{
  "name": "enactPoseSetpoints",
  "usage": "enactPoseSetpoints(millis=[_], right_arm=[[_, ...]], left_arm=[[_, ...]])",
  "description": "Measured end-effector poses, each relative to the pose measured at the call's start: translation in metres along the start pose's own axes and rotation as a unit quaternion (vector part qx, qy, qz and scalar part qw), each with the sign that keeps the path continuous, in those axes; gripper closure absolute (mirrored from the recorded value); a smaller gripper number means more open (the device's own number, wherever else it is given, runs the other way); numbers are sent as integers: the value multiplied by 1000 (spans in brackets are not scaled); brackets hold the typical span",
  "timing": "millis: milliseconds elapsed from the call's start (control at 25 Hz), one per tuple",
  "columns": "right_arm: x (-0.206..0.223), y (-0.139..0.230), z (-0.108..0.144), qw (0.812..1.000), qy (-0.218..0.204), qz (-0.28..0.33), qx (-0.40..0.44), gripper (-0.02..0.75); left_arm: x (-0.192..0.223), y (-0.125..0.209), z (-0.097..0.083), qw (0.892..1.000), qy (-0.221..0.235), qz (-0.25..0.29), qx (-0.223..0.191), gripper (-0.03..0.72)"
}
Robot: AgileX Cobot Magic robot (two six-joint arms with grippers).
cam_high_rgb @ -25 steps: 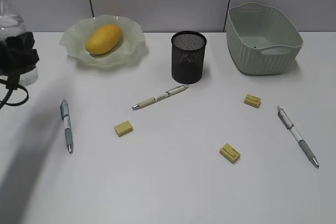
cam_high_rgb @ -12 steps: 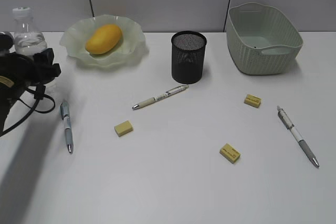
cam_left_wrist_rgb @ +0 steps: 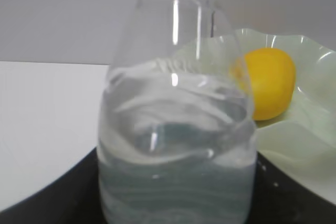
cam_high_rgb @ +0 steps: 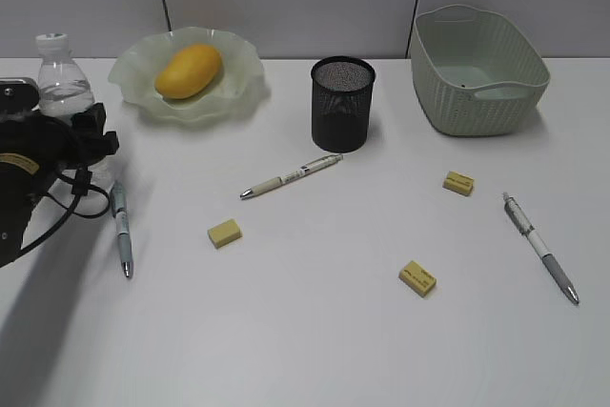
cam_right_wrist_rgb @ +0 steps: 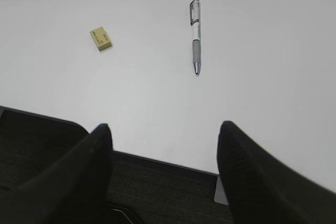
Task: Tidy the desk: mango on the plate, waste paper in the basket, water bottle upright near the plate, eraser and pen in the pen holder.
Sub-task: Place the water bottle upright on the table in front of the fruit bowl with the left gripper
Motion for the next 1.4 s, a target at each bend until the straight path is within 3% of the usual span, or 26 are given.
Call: enactPoseSetpoints(millis=[240,560,800,1400], right_arm=[[0,0,0,1000,0,0,0,243],[0,0,0,1000,0,0,0,243],[0,0,0,1000,0,0,0,243],[0,0,0,1000,0,0,0,243]], left_arm=[[0,0,0,1000,0,0,0,184],[0,6,-1,1000,4,18,0,51],[-7,13,-2,999,8,32,3,43],[-80,0,6,997,28,65,10,41]])
Point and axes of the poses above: a point on each arm's last joint axis where the gripper is mounted, x pointing out along that axis toward the gripper, z along the wrist's bending axis when the last joint is at zero, y = z × x, the point moved 7 cm from there along x, pointing out along that axis toward the gripper, and after that the axes turned 14 degrees about x, right-handed, at the moved point
